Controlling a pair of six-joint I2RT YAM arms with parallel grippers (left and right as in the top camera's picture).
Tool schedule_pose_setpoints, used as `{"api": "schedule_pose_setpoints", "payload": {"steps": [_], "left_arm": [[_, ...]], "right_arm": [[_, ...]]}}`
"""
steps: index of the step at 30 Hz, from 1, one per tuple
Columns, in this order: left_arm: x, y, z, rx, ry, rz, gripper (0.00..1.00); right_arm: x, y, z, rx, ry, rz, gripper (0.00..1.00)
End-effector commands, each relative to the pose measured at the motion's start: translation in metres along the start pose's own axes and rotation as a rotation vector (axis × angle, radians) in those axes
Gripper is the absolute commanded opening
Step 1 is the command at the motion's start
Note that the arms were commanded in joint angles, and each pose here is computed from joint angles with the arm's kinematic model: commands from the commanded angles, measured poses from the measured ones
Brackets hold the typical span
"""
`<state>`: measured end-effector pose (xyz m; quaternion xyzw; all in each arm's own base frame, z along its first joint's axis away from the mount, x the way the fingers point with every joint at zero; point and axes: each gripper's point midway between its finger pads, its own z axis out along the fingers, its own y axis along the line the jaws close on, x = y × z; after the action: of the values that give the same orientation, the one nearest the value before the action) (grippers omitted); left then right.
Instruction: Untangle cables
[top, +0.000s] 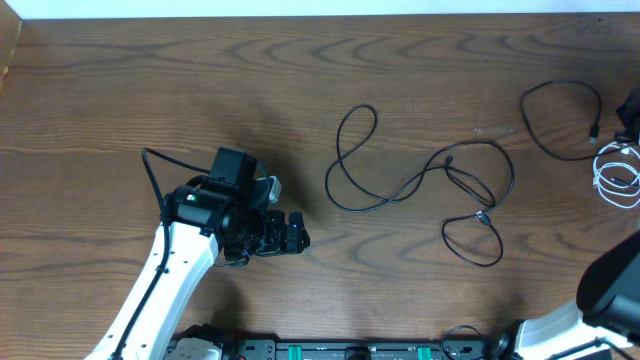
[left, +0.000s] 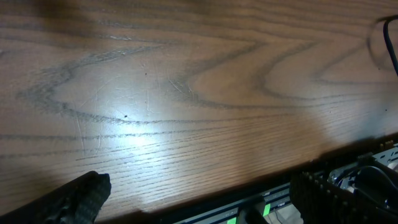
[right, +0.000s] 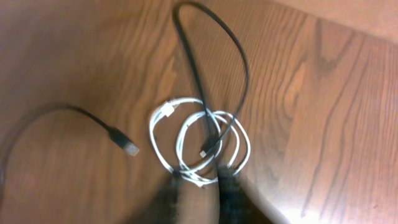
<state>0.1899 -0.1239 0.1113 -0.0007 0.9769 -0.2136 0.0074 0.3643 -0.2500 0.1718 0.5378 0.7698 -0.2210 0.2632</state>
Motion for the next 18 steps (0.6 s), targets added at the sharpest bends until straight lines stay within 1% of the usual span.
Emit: {"api": "schedule_pose_setpoints", "payload": {"steps": [1,5,6,7,9,12,14,16,18], "left_arm": [[0.003,0.003,0.003,-0.013,0.011,0.011,0.98],[0.002,0.003,0.003,-0.012,0.009,0.012,0.98],[0.002,0.003,0.003,-0.012,0.007,0.012,0.98],[0.002,0.002,0.003,-0.011,0.005,0.012,0.98],[0.000,0.002,0.003,-0.009,-0.003,0.005,0.98],[-0.004,0.001,0.003,-0.005,-0.016,-0.001,0.98],[-0.006,0.000,0.003,-0.002,-0.026,-0.007,0.98],[-0.010,-0.001,0.003,0.002,-0.035,-0.019,0.98],[-0.012,-0.001,0.004,0.003,-0.040,-0.027,0.98]], "right_arm": [[0.006,0.004,0.010,0.004,0.026,-0.097,0.58],[0.015,0.012,0.015,-0.034,0.068,-0.175,0.97],[0.017,0.013,0.014,-0.044,0.075,-0.184,0.99],[0.020,0.015,0.014,-0.057,0.092,-0.189,0.99],[0.039,0.022,0.011,-0.126,0.182,-0.247,0.99],[0.079,0.039,-0.004,-0.302,0.367,-0.362,0.99],[0.099,0.050,-0.018,-0.411,0.461,-0.390,0.99],[0.115,0.060,-0.032,-0.500,0.536,-0.416,0.99],[0.130,0.065,-0.045,-0.564,0.583,-0.483,0.99]]}}
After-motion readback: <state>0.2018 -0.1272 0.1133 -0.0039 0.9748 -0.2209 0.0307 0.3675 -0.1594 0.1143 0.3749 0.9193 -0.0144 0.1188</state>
